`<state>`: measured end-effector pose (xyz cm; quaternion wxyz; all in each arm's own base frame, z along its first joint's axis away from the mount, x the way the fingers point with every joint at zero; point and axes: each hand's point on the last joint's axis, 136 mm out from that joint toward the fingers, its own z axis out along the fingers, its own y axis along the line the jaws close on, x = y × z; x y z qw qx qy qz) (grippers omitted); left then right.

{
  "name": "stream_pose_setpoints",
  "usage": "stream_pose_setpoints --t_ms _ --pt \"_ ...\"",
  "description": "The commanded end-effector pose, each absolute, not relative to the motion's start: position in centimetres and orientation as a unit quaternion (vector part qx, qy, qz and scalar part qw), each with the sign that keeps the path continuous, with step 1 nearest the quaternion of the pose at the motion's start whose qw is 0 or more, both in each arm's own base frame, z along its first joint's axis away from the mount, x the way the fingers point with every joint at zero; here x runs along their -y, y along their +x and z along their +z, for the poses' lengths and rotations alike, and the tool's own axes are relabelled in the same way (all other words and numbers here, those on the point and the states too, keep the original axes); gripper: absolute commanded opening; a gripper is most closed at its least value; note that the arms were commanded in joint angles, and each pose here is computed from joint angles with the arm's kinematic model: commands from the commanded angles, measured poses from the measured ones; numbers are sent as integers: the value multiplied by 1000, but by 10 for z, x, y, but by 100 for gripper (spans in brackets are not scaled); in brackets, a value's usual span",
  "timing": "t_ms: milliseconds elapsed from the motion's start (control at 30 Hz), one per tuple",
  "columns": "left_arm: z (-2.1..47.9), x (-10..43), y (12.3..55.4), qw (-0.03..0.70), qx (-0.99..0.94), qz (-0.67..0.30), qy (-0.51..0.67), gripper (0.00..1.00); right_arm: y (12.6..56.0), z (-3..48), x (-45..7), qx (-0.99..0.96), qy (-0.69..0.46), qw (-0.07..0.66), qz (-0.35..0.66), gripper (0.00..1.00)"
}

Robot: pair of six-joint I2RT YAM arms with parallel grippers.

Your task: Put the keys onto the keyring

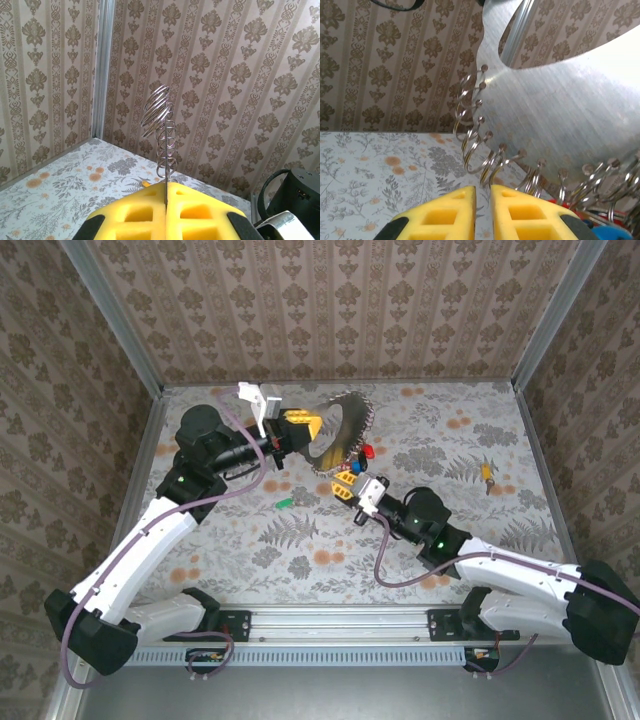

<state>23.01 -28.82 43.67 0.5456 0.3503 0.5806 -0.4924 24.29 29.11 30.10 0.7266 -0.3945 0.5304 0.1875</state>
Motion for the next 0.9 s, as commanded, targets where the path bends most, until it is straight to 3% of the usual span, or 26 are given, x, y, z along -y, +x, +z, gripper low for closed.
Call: stream_pose_setpoints --t_ms 0,867 --pt "459 283 219 576 -547 -493 355 0 246 324 -292 -509 -378 754 173 19" --pt "460 284 216 575 -546 -493 358 0 259 306 -283 -516 -400 754 66 29"
